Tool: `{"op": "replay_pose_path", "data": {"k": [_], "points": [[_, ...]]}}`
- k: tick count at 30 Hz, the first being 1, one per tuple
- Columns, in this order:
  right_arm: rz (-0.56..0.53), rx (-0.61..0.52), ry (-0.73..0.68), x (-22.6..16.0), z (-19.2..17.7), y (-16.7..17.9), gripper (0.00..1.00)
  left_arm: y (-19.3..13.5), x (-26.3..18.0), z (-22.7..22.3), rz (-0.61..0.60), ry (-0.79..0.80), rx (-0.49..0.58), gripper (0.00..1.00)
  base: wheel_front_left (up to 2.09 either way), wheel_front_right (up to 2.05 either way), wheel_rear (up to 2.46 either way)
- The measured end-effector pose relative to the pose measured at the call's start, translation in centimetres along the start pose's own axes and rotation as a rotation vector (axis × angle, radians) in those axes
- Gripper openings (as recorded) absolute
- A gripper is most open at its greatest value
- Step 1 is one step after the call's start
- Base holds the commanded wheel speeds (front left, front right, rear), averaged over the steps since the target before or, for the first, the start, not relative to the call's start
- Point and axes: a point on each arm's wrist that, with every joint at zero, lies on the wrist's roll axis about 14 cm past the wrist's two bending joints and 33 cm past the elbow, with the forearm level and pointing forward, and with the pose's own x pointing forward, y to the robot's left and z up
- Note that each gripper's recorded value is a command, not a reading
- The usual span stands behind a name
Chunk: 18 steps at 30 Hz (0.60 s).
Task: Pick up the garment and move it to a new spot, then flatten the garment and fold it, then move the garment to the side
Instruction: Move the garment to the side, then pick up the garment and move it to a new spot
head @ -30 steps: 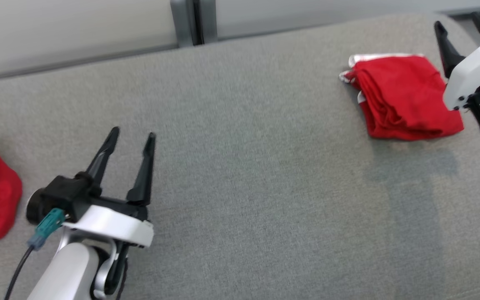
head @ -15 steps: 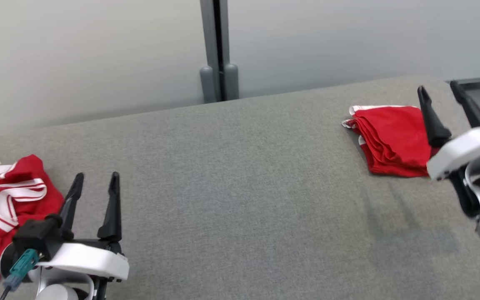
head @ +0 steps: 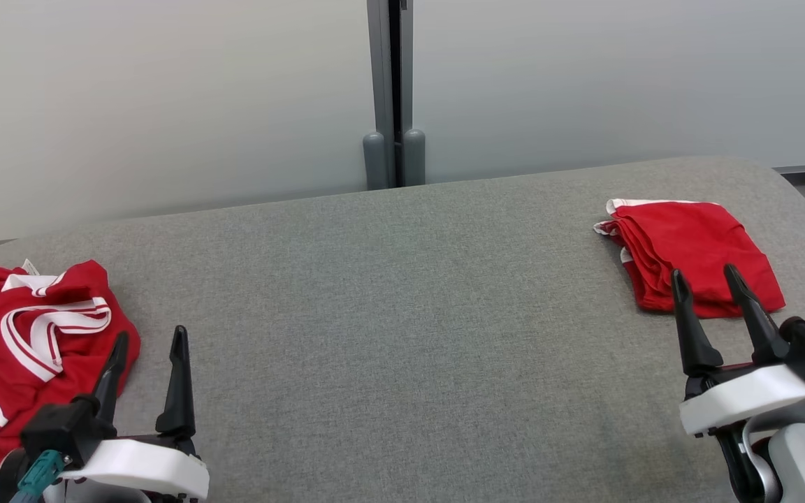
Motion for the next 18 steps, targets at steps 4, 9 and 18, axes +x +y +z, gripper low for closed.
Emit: {"op": "replay_pose_path", "data": {"k": [4,9,18], "points": [[-0.017,0.015,-0.005,-0.9,-0.4,0.4,1.0,0.4,-0.5,-1.2,0.014,0.032,-0.003,1.0,0.0,0.0,0.0],[-0.012,0.02,0.017,-1.1,-0.8,0.9,1.0,0.3,-0.5,-2.1,0.008,0.055,-0.005,1.0,0.0,0.0,0.0],[0.009,0.024,0.022,-0.5,-0.6,1.7,1.0,0.2,-0.2,-2.3,0.007,0.054,-0.002,1.0,0.0,0.0,0.0]]}}
